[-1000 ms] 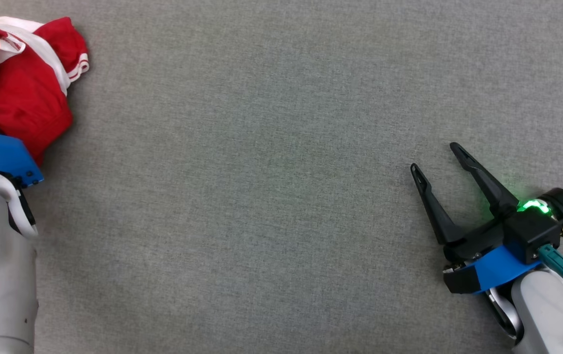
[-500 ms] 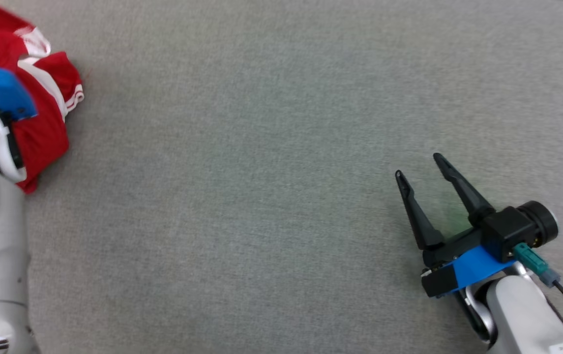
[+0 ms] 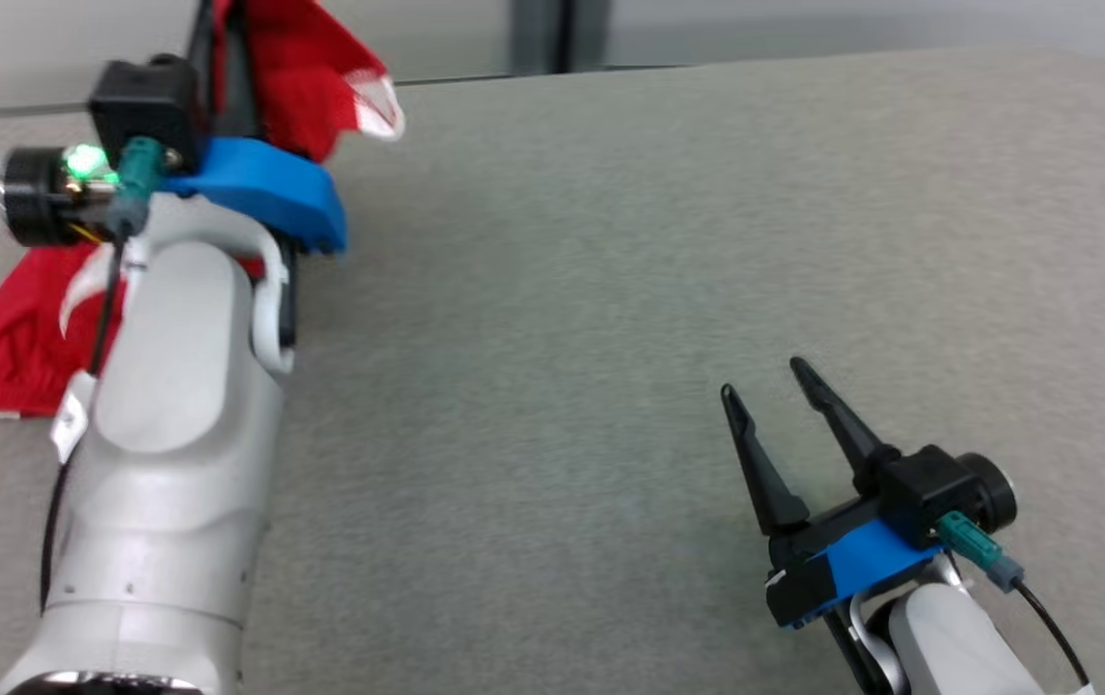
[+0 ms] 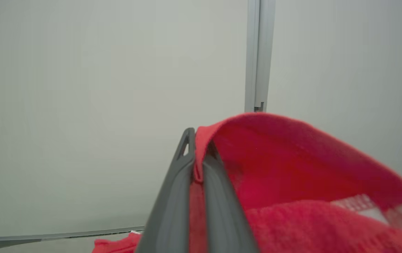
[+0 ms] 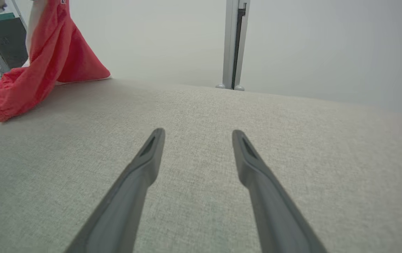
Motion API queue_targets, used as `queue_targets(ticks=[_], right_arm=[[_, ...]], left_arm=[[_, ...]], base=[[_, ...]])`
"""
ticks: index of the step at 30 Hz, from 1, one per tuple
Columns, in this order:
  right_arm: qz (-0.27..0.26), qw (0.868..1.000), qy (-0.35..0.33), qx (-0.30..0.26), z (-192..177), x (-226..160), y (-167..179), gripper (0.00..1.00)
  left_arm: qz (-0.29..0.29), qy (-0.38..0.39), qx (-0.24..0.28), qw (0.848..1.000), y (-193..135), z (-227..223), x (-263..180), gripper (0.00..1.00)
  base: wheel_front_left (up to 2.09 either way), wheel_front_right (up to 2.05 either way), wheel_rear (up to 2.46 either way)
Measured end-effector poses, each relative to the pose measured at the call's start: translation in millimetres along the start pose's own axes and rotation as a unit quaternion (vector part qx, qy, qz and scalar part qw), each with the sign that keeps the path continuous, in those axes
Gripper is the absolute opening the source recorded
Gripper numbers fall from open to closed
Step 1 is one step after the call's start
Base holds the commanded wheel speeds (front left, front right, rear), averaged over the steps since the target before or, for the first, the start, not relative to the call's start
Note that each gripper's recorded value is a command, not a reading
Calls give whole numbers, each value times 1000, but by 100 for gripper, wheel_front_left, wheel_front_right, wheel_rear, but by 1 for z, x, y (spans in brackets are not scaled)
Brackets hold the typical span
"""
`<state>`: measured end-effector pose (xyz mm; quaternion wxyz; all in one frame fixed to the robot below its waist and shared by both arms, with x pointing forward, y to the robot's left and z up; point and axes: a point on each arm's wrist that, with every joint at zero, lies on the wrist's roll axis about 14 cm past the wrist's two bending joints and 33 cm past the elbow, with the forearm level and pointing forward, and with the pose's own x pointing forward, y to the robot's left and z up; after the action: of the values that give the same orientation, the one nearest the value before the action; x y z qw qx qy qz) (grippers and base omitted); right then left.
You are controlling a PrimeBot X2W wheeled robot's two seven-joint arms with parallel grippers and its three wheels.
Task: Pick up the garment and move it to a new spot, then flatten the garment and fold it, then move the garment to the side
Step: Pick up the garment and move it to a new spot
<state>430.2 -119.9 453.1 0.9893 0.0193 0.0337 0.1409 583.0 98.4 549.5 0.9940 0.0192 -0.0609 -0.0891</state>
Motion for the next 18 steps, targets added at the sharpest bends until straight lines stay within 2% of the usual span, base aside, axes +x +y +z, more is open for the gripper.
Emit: queue_targets(ticks=[4, 7, 12, 18], right_arm=[[-44, 999, 2, -2, 4, -26, -21, 100], [-74, 997, -1, -5, 9, -44, -36, 100], [-113, 994, -5, -8, 14, -70, -54, 100], [-132, 991, -11, -10, 19, -81, -62, 100]], left_arm=[[-68, 6, -37, 997, -62, -4, 1, 0], [-118, 13, -92, 989, -110, -6, -7, 0], [-196, 27, -117, 973, -183, -6, -30, 0], [-245, 48, -130, 960, -228, -11, -57, 0]], base=[[0, 0, 0], [0, 0, 0], [0, 0, 0], [0, 0, 0]])
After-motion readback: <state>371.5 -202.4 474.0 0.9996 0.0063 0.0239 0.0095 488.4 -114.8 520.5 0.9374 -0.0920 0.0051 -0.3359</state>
